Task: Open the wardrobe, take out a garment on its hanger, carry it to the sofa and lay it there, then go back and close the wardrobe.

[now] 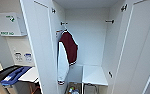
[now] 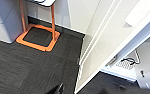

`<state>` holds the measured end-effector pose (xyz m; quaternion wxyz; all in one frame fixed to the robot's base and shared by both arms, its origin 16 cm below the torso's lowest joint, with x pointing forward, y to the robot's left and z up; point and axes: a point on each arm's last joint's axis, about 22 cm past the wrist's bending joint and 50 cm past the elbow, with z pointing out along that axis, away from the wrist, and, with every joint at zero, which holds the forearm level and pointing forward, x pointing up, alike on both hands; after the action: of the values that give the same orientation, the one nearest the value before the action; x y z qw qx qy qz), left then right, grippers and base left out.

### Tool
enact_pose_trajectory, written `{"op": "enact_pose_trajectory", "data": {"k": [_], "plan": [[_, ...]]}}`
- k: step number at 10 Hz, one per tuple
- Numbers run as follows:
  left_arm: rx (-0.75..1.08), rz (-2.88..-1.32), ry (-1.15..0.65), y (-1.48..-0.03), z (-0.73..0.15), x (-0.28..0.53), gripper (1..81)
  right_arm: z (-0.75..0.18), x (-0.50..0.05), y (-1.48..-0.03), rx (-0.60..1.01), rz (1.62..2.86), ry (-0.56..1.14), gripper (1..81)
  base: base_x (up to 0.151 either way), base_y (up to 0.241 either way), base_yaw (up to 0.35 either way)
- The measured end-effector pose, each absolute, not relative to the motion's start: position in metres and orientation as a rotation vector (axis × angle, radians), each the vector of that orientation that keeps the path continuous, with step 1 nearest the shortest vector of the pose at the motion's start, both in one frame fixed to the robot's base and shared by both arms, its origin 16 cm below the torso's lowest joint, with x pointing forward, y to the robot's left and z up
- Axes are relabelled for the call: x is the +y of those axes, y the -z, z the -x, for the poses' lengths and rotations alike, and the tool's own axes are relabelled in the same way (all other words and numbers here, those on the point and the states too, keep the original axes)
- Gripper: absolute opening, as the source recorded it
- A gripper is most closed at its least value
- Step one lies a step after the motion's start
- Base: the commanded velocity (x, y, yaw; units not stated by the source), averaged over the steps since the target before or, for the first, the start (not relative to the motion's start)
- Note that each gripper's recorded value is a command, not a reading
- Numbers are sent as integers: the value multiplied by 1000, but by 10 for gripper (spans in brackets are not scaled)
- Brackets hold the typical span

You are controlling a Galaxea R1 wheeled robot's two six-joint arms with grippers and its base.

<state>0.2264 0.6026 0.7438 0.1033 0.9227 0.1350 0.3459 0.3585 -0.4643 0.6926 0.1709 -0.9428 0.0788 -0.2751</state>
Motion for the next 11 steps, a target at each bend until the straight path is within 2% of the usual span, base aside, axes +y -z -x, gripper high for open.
{"op": "enact_pose_trajectory", "data": {"k": [2, 6, 8, 11], "plan": [[435, -2687, -1191, -803, -284, 638, 811, -412, -481, -739, 241, 2649, 891, 811, 0, 0, 0], [475, -2654, -1382, -913, -365, 682, 811, -479, -527, -822, 316, 2624, 1029, 811, 0, 0, 0], [503, -2636, -1443, -964, -396, 695, 811, -504, -557, -869, 377, 2607, 1096, 811, 0, 0, 0], [617, -2573, -1462, -1026, -437, 705, 811, -528, -559, -913, 465, 2540, 1072, 811, 0, 0, 0]]}}
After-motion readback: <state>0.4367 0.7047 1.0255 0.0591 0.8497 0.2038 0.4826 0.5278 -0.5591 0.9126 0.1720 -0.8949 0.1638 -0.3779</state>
